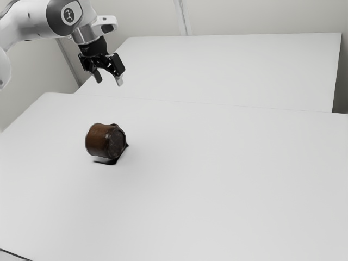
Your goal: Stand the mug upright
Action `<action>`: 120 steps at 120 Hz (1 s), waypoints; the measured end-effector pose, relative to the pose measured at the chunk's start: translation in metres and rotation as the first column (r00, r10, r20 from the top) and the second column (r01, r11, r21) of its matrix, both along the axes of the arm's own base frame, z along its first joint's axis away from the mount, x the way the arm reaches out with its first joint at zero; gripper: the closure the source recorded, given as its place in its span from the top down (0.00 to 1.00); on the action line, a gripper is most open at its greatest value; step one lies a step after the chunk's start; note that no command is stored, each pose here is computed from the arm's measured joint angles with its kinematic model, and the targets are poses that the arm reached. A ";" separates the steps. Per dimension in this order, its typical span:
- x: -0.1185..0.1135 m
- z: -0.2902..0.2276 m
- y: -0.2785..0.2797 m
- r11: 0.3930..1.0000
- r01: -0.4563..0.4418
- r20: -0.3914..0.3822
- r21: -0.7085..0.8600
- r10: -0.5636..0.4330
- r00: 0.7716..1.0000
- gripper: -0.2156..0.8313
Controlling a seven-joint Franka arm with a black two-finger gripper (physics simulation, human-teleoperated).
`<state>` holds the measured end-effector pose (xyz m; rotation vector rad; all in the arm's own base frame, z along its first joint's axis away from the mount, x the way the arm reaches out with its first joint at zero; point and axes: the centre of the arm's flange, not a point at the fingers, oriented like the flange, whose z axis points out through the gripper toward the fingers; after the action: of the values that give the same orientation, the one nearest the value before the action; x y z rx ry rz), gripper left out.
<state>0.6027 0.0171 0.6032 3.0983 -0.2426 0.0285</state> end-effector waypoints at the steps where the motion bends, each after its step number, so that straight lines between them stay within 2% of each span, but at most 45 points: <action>1: 0.000 0.000 0.000 1.000 0.000 0.000 0.000 0.000 1.000 0.79; 34: -0.001 -0.001 0.000 1.000 -0.013 -0.006 -0.026 0.013 1.000 0.79; 66: -0.027 0.001 0.079 0.966 -0.167 -0.050 -0.195 0.161 0.986 0.79; 87: -0.037 -0.021 0.155 0.910 -0.239 -0.082 -0.340 0.225 0.971 0.79; 106: -0.031 -0.088 0.214 0.827 -0.278 -0.147 -0.489 0.236 0.960 0.79; 120: -0.031 -0.127 0.246 0.765 -0.271 -0.151 -0.584 0.226 0.962 0.79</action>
<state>0.5713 0.2634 0.4766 2.4589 0.1621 -0.0005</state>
